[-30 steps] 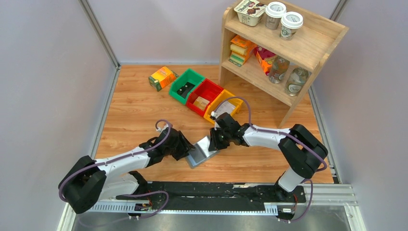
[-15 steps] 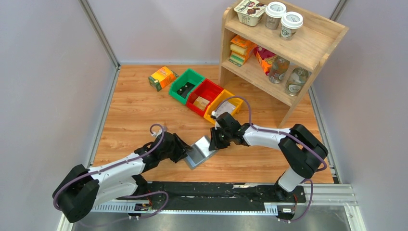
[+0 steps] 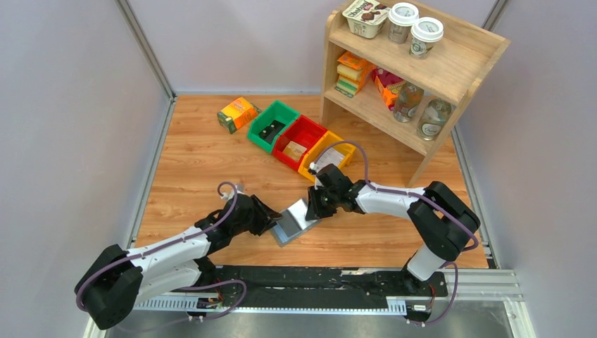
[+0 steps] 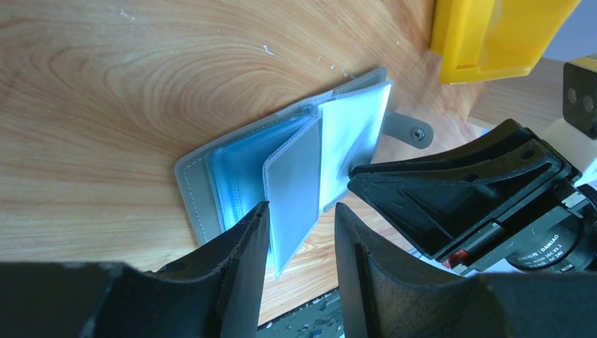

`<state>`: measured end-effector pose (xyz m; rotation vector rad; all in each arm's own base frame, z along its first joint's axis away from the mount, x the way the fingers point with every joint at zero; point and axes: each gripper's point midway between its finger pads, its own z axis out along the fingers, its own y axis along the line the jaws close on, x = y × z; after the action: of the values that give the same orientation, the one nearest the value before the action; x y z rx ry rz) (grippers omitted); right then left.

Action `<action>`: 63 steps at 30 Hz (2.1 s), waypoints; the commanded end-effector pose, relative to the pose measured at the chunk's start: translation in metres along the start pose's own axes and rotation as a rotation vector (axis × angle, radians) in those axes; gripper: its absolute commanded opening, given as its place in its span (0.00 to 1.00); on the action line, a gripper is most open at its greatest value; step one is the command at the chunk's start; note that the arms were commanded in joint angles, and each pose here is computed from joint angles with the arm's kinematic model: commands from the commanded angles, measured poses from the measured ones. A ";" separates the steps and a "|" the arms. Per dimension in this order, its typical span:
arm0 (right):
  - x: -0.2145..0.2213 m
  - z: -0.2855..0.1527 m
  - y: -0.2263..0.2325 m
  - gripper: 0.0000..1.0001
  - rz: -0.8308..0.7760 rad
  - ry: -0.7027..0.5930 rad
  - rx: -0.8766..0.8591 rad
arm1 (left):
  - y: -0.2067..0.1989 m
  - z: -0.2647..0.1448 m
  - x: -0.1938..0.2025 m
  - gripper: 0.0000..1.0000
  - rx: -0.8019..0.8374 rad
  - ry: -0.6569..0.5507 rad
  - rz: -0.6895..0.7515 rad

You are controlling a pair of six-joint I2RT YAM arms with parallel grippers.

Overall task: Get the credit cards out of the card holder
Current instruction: Remove the credit card from the card holder.

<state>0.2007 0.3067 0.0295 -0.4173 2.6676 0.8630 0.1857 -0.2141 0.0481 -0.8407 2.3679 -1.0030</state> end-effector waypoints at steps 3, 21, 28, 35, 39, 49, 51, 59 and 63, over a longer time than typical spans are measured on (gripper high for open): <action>-0.009 -0.001 0.004 0.17 -0.011 -0.031 -0.023 | -0.048 -0.005 -0.006 0.46 0.130 -0.006 0.053; -0.058 -0.079 -0.009 0.22 -0.006 -0.448 0.116 | -0.123 0.038 0.028 0.44 0.215 0.180 0.227; -0.048 -0.070 0.018 0.22 -0.065 -0.368 -0.035 | -0.112 0.032 0.019 0.47 0.166 0.128 0.282; -0.038 -0.041 0.024 0.21 -0.041 -0.251 -0.084 | -0.070 0.023 0.015 0.52 0.075 0.121 0.309; -0.034 -0.029 0.017 0.20 -0.011 -0.201 -0.066 | -0.048 0.028 0.024 0.52 0.051 0.174 0.277; -0.015 -0.009 -0.017 0.18 0.128 -0.081 -0.013 | -0.036 0.038 0.031 0.52 0.030 0.209 0.266; -0.012 -0.006 -0.021 0.18 0.147 -0.063 -0.009 | -0.036 0.039 0.032 0.52 0.031 0.213 0.261; -0.008 -0.003 -0.027 0.18 0.175 -0.045 -0.007 | -0.043 0.044 0.032 0.53 0.039 0.215 0.254; -0.008 -0.004 -0.027 0.18 0.175 -0.046 -0.012 | -0.044 0.047 0.031 0.52 0.034 0.211 0.253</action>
<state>0.2163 0.2843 0.0239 -0.1784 2.6732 0.9245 0.1951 -0.2747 0.0365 -0.4246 2.5827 -1.0410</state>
